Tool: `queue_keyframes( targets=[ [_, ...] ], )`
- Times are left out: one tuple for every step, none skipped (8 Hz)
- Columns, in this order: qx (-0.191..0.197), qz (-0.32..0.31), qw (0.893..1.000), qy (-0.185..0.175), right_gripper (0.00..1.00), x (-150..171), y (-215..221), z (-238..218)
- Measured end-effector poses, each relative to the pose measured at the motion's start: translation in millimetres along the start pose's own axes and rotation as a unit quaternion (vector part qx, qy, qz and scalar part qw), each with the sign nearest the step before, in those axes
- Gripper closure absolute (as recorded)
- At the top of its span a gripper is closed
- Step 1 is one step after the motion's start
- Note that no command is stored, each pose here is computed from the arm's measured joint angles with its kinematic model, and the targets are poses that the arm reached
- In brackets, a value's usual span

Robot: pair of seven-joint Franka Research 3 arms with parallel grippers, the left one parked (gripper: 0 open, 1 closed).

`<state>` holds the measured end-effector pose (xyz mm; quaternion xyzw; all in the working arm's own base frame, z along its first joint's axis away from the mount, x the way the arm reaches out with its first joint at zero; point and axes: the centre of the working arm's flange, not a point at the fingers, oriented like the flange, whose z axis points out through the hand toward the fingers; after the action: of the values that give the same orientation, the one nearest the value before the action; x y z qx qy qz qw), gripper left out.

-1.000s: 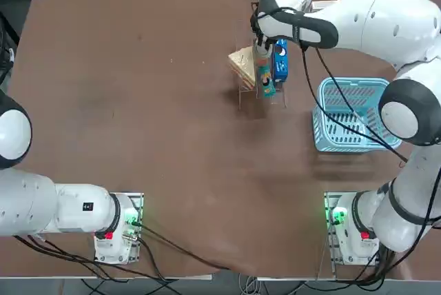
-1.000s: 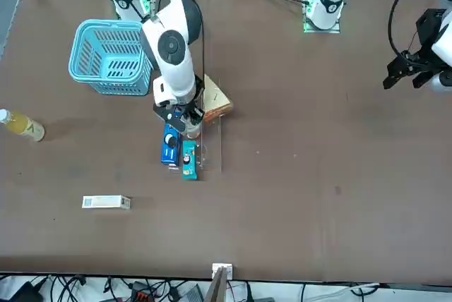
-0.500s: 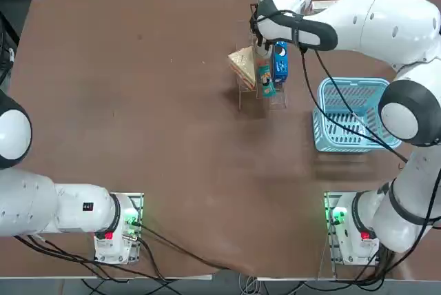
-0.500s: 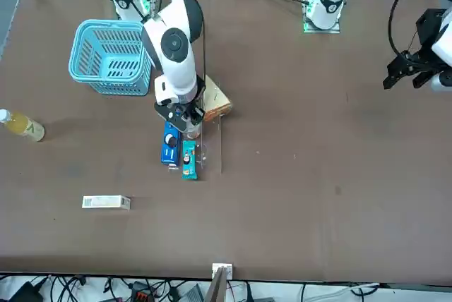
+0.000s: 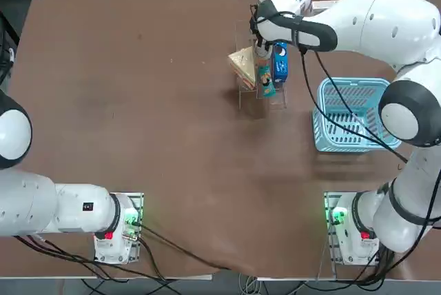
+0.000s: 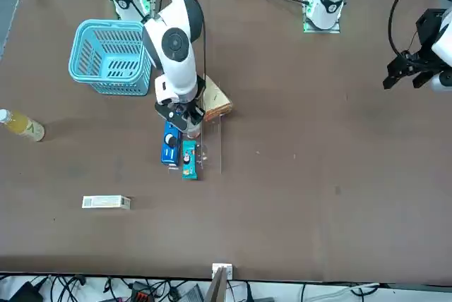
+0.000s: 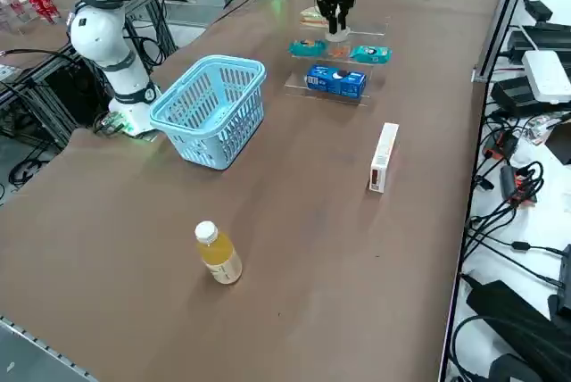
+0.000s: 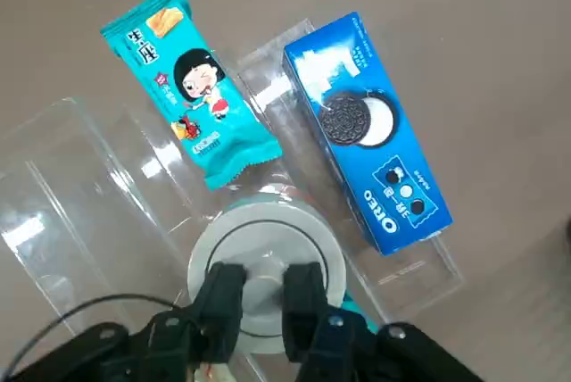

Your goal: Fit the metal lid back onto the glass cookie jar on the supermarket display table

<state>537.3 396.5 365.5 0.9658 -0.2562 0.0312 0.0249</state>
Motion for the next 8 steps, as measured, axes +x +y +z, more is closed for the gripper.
queue_keyframes(
  targets=[
    [0.0, 0.0, 1.0, 0.0, 0.73, 0.0, 0.0, 0.0],
    [0.0, 0.0, 1.0, 0.0, 0.73, 0.0, 0.0, 0.0],
    [0.0, 0.0, 1.0, 0.0, 0.72, 0.0, 0.1, 0.0],
    [-0.001, 0.001, 1.0, -0.001, 0.63, -0.4, 0.5, 1.3],
    [-0.001, 0.001, 1.0, 0.0, 0.6, -0.3, 0.6, 1.1],
    [-0.002, 0.001, 1.0, -0.001, 0.54, -0.5, 0.9, 1.9],
    [-0.002, 0.002, 1.0, -0.001, 0.52, -0.4, 1.0, 1.4],
    [-0.001, 0.002, 1.0, 0.0, 0.52, -0.4, 1.2, 0.8]
  ],
)
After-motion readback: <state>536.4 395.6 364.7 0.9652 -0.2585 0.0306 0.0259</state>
